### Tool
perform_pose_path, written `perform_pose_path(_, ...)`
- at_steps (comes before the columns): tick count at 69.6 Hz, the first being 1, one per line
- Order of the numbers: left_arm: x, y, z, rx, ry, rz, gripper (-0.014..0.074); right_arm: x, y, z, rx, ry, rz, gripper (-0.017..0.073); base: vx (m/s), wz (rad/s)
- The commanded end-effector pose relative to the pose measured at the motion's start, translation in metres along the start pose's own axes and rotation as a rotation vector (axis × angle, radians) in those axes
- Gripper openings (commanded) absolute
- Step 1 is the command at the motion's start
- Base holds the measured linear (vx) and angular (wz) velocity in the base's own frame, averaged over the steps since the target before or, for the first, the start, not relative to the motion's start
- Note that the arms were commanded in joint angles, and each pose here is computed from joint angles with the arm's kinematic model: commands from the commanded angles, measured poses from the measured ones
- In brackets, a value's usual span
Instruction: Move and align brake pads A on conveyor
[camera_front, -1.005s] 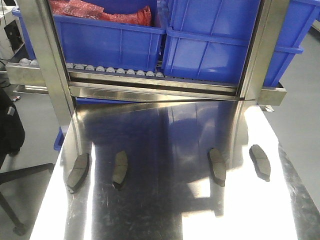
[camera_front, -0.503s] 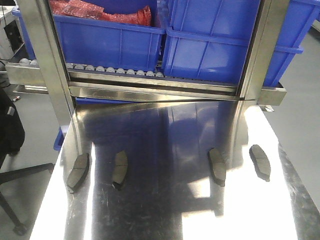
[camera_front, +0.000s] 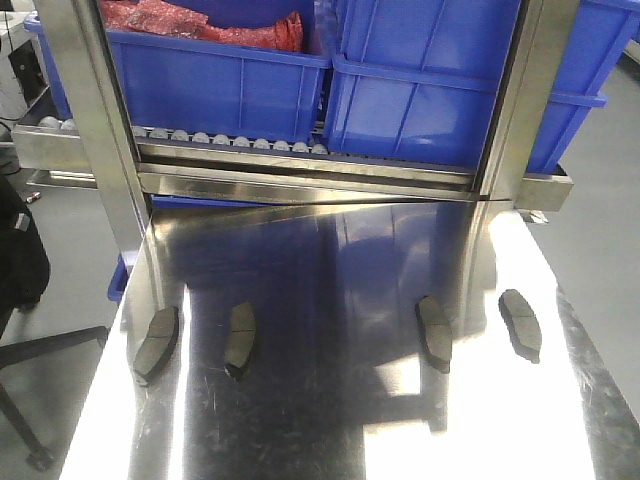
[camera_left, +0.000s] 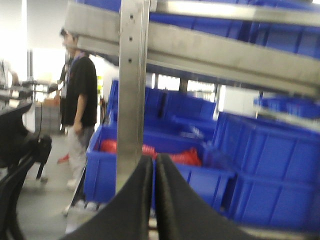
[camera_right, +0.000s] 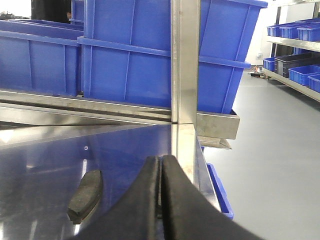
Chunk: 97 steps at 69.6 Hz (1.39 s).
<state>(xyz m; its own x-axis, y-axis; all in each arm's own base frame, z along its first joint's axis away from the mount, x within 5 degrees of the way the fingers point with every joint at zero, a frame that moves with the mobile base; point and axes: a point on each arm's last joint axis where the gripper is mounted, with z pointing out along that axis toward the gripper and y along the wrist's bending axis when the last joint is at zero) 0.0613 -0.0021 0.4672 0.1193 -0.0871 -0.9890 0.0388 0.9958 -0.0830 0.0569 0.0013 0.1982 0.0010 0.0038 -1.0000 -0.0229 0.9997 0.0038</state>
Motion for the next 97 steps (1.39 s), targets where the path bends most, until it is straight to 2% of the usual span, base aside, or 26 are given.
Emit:
perform_pose_path(1,-0.026,-0.003,0.02,0.008,0.051,0.048,0.0019,-0.005,0.0,-0.001,0.005,-0.078,-0.008,-0.0003,0.0,0.0)
perform_pose_path(5,-0.031,-0.004,0.033,0.011,0.108,0.08,0.0046,-0.005,0.0,-0.001,0.005,-0.078,-0.008,-0.0003,0.0,0.0)
perform_pose_path(12,-0.035,-0.006,0.053,0.033,0.148,0.047,0.0122,-0.005,0.0,-0.001,0.005,-0.078,-0.008,-0.0003,0.0,0.0)
perform_pose_path(21,-0.025,-0.009,0.079,0.069,0.225,0.022,0.0294,-0.005,0.0,-0.001,0.005,-0.078,-0.008,-0.0003,0.0,0.0)
perform_pose_path(31,-0.006,-0.013,0.101,0.119,0.364,-0.014,0.0525,-0.005,0.0,-0.001,0.005,-0.078,-0.008,-0.0003,0.0,0.0)
perform_pose_path(37,0.008,-0.014,0.115,0.126,0.466,-0.024,0.0603,-0.005,0.0,-0.001,0.005,-0.078,-0.008,-0.0003,0.0,0.0)
perform_pose_path(54,0.054,-0.014,0.152,0.143,0.76,-0.043,0.06,-0.005,0.0,-0.001,0.005,-0.078,-0.008,-0.0003,0.0,0.0)
perform_pose_path(63,0.08,-0.018,0.168,0.141,0.907,0.023,0.0596,-0.005,0.0,-0.001,0.005,-0.078,-0.008,-0.0003,0.0,0.0)
perform_pose_path(69,0.102,-0.023,0.179,0.136,1.031,0.039,0.0594,-0.005,0.0,-0.001,0.005,-0.078,-0.008,-0.0003,0.0,0.0)
perform_pose_path(77,0.131,-0.035,0.193,0.148,1.174,0.041,0.0594,-0.005,0.0,-0.001,0.005,-0.078,-0.008,-0.0003,0.0,0.0)
perform_pose_path(85,0.157,-0.05,0.206,0.179,1.258,0.055,0.0594,-0.005,0.0,-0.001,0.005,-0.078,-0.008,-0.0003,0.0,0.0)
perform_pose_path(97,0.201,-0.072,0.222,0.173,1.384,0.069,0.0594,-0.005,0.0,-0.001,0.005,-0.078,-0.008,-0.0003,0.0,0.0)
